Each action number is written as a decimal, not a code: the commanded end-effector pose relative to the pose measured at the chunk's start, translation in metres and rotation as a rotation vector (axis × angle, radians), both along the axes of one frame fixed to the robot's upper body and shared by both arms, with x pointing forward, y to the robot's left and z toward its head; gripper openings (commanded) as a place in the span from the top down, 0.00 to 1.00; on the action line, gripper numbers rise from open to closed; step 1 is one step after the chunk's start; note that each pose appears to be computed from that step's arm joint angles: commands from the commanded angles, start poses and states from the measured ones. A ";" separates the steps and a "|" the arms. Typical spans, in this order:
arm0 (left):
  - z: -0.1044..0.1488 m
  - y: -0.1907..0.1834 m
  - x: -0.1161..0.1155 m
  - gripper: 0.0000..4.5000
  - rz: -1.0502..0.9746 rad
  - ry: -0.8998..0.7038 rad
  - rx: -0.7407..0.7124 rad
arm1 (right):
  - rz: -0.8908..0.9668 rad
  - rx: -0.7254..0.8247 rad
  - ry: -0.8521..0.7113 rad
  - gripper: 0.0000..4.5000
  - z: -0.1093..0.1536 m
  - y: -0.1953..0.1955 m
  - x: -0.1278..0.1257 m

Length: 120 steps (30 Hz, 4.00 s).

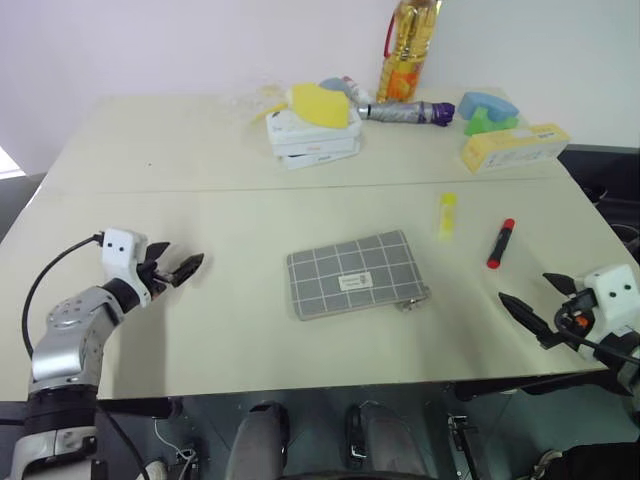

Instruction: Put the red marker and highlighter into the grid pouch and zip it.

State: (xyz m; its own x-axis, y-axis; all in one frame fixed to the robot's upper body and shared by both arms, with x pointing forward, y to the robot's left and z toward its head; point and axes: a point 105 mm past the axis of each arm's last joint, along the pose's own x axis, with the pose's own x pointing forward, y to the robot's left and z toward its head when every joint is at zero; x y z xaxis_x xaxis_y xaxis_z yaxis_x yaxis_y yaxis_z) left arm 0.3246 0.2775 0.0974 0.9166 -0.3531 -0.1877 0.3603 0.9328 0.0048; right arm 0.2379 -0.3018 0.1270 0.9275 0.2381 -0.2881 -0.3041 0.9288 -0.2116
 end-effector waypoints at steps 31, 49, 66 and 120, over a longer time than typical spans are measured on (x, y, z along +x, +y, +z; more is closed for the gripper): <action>0.021 -0.084 0.006 0.03 -0.350 -0.192 0.139 | 0.220 0.123 -0.060 0.99 0.018 0.129 0.049; 0.024 -0.092 -0.020 0.03 -0.730 -0.264 0.509 | 0.070 0.195 0.229 1.00 -0.041 0.172 0.073; 0.010 -0.195 -0.017 0.03 -1.092 -0.642 0.664 | 0.050 0.271 0.248 1.00 -0.042 0.179 0.070; 0.038 -0.167 -0.005 1.00 -0.723 -0.455 0.217 | 0.026 0.431 0.053 0.19 0.020 0.173 0.100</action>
